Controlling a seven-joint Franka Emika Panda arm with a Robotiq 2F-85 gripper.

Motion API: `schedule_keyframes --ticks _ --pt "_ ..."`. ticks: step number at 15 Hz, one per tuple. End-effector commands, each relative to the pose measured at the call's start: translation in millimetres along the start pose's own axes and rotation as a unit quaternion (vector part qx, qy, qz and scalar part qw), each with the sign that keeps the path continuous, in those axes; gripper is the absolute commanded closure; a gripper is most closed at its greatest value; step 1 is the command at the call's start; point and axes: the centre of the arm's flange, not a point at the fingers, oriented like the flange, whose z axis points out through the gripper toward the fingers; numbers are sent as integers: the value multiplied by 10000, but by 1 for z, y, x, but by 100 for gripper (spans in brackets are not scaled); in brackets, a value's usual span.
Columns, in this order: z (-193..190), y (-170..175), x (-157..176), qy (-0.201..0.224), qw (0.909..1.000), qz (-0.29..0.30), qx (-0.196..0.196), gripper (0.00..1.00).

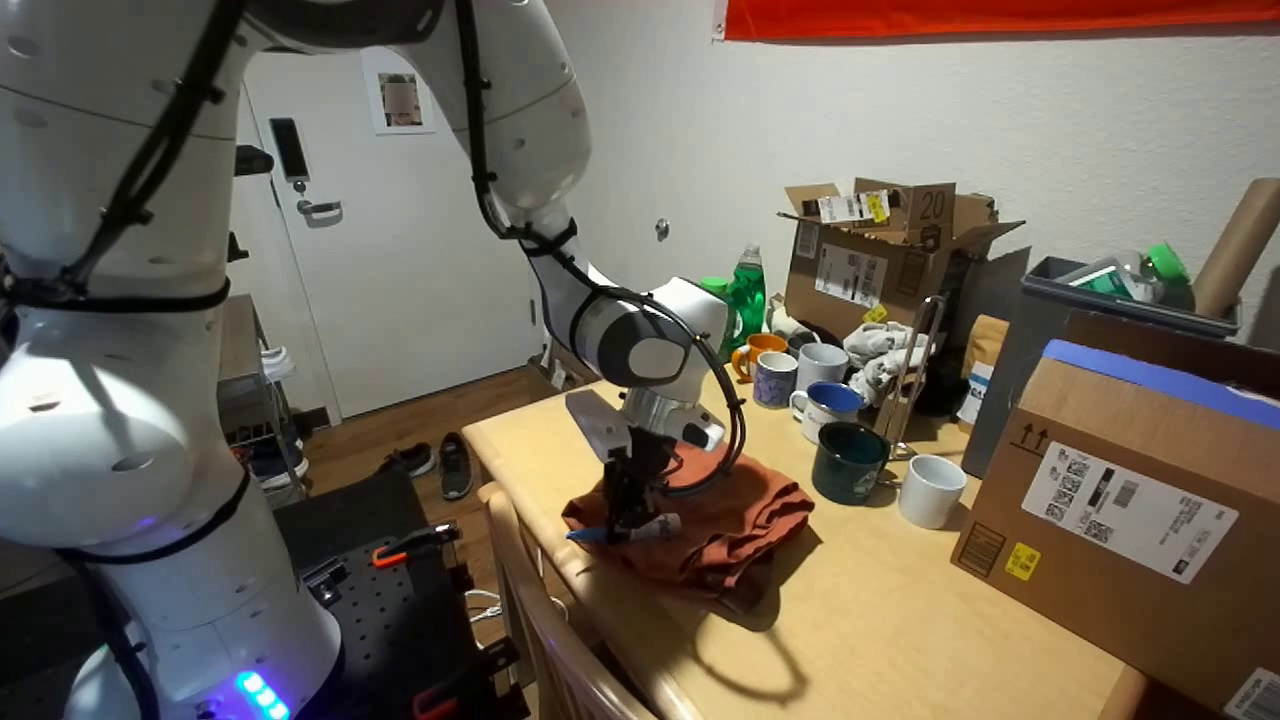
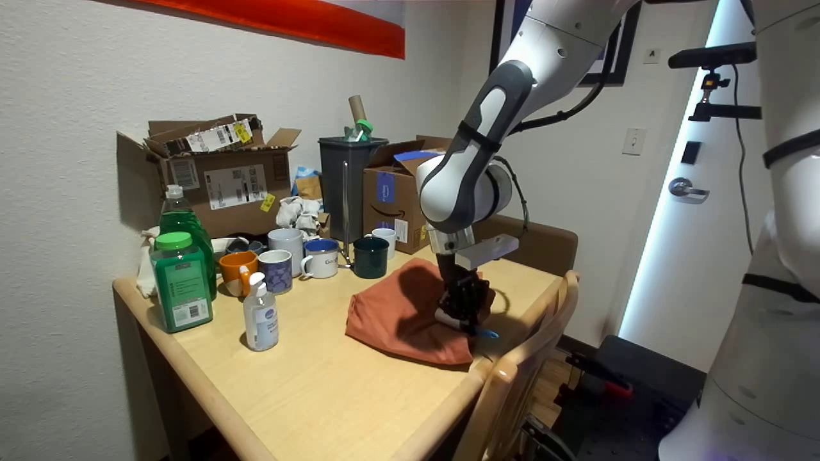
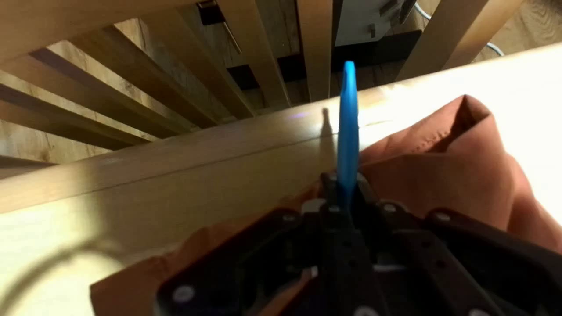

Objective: Take the object and roll it on the cloth on the table

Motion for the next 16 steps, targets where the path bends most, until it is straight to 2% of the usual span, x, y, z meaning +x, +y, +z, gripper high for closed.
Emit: schedule_keyframes --ticks 1,16 --pt "-2 26 -2 16 9996 262 72 97" --pt "-18 96 -5 68 9959 901 68 97"
